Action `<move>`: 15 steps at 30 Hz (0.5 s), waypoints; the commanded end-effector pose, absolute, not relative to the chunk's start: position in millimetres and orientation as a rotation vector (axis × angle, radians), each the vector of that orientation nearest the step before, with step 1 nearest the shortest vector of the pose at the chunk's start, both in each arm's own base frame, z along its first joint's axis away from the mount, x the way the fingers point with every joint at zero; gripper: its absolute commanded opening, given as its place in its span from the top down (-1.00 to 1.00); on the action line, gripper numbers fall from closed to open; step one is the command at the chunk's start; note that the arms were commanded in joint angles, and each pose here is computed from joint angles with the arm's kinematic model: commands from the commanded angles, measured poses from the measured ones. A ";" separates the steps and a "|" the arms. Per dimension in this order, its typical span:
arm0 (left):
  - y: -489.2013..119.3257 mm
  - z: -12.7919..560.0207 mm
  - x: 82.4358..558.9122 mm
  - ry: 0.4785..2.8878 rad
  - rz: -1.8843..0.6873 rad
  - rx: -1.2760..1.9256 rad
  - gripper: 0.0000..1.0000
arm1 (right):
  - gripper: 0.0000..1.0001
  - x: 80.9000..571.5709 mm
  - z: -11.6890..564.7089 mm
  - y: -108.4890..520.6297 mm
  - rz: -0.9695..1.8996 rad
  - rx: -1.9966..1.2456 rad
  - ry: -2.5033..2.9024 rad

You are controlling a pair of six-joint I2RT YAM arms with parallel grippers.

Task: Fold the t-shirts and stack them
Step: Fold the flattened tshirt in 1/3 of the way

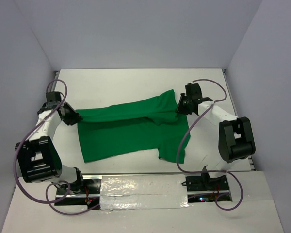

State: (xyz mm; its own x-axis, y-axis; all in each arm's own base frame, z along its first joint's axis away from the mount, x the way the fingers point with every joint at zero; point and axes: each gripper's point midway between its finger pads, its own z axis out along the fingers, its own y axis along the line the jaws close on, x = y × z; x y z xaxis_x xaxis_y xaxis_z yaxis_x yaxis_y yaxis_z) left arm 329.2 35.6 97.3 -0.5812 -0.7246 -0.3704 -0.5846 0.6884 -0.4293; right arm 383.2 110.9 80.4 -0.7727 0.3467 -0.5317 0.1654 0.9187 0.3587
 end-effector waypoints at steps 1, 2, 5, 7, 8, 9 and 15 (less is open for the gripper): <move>37.5 80.8 309.9 2.424 -0.317 -1.091 -0.33 | 0.20 383.3 83.1 99.2 0.331 0.380 2.427; 35.0 79.7 307.6 2.442 -0.326 -1.084 -0.65 | -0.31 384.6 85.1 98.3 0.329 0.382 2.421; 45.4 98.4 314.9 2.416 -0.266 -1.054 -0.99 | -0.66 393.3 100.3 96.6 0.313 0.373 2.394; 49.4 113.4 324.1 2.383 -0.257 -1.033 -0.99 | -0.70 410.7 119.6 93.1 0.283 0.382 2.344; 52.1 120.5 330.4 2.360 -0.256 -1.028 -0.99 | -0.70 415.1 124.6 92.2 0.275 0.385 2.339; 55.1 129.3 341.0 2.332 -0.261 -1.020 -0.99 | -0.63 421.6 129.7 93.4 0.278 0.384 2.330; 56.7 116.6 384.3 2.336 -0.279 -1.042 -0.91 | -0.65 479.4 130.8 100.4 0.228 0.361 2.382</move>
